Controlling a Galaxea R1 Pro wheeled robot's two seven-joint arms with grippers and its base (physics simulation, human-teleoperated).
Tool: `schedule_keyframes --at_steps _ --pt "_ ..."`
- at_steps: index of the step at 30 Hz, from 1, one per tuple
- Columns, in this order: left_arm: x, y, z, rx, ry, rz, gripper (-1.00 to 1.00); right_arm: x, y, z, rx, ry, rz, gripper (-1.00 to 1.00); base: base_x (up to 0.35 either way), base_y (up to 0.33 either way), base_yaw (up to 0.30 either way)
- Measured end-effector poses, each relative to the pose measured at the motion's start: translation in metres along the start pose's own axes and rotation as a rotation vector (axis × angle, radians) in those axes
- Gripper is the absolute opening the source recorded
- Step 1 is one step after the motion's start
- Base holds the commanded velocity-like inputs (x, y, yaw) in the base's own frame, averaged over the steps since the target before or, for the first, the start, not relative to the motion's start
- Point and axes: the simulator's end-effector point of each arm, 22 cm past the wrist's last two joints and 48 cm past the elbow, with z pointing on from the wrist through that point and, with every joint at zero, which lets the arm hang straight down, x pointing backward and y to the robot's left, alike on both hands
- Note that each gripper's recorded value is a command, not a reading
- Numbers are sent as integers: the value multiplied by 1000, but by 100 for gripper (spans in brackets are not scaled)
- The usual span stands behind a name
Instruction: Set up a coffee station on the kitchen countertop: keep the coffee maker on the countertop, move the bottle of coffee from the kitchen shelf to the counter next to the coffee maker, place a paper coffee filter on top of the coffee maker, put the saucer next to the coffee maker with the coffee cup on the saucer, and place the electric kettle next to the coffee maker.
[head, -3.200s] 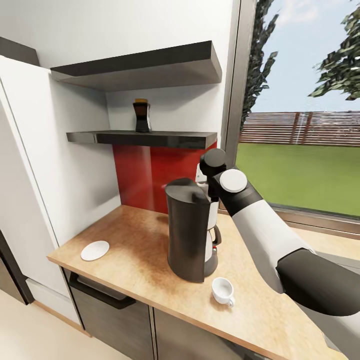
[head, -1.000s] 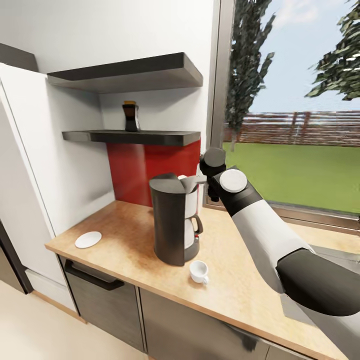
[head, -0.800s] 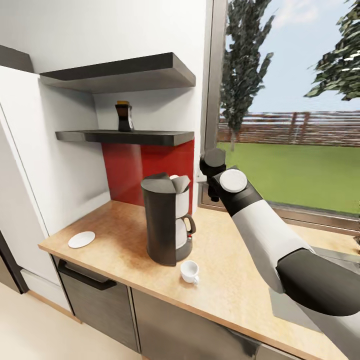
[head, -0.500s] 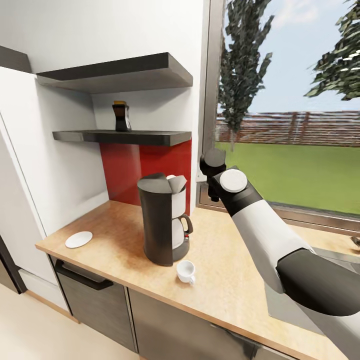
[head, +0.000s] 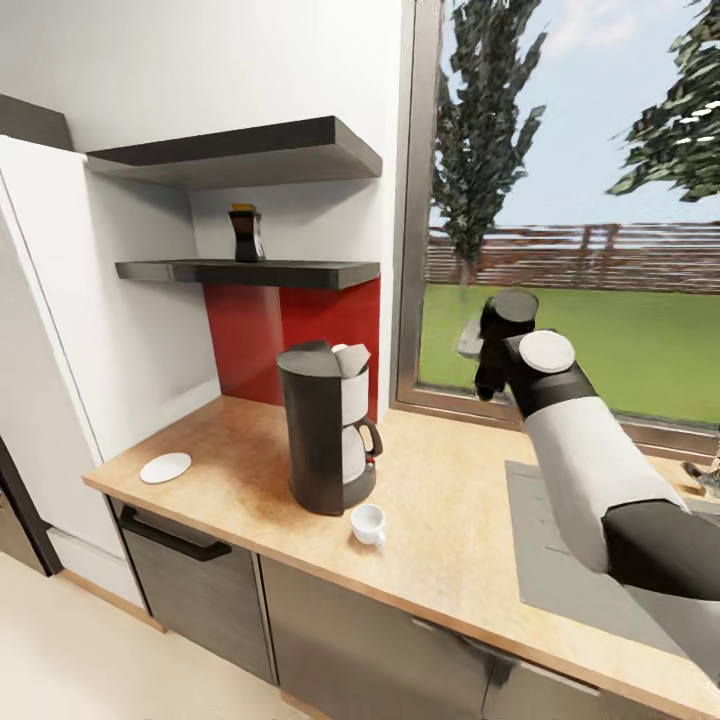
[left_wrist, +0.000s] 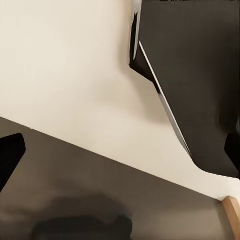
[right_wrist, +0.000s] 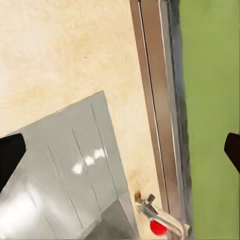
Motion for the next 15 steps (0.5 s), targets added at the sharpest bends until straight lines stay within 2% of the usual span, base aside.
schedule_keyframes --at_steps 2,4,5,6,7,8,9,10,13,15 --pt "-5 0 0 0 -9 0 100 15 -14 6 -8 -51 127 100 -23 0 0" --pt "-15 1 0 0 -30 0 100 27 -21 11 -23 -83 218 100 -9 0 0" --pt "-20 1 0 0 -40 1 100 34 -22 14 -38 -100 268 100 -4 0 0" --pt "-25 1 0 0 -52 1 100 44 -21 21 -69 -126 347 100 -2 0 0" --pt "-28 1 -1 0 -58 0 100 52 -18 26 -97 -145 405 100 -2 0 0" --pt "-30 1 -1 0 -62 0 100 55 -17 29 -111 -155 434 100 0 0 0" --pt "-43 0 -2 1 -89 1 100 71 -11 41 -167 -200 568 100 0 0 0" --pt "-46 0 -2 1 -96 1 100 83 -5 50 -206 -232 658 100 0 13 0" --pt "-52 0 -2 1 -108 -1 100 100 -3 60 -222 -303 732 100 0 135 0" --pt "-53 0 -2 1 -111 -2 100 109 -4 63 -213 -335 755 100 0 238 0"
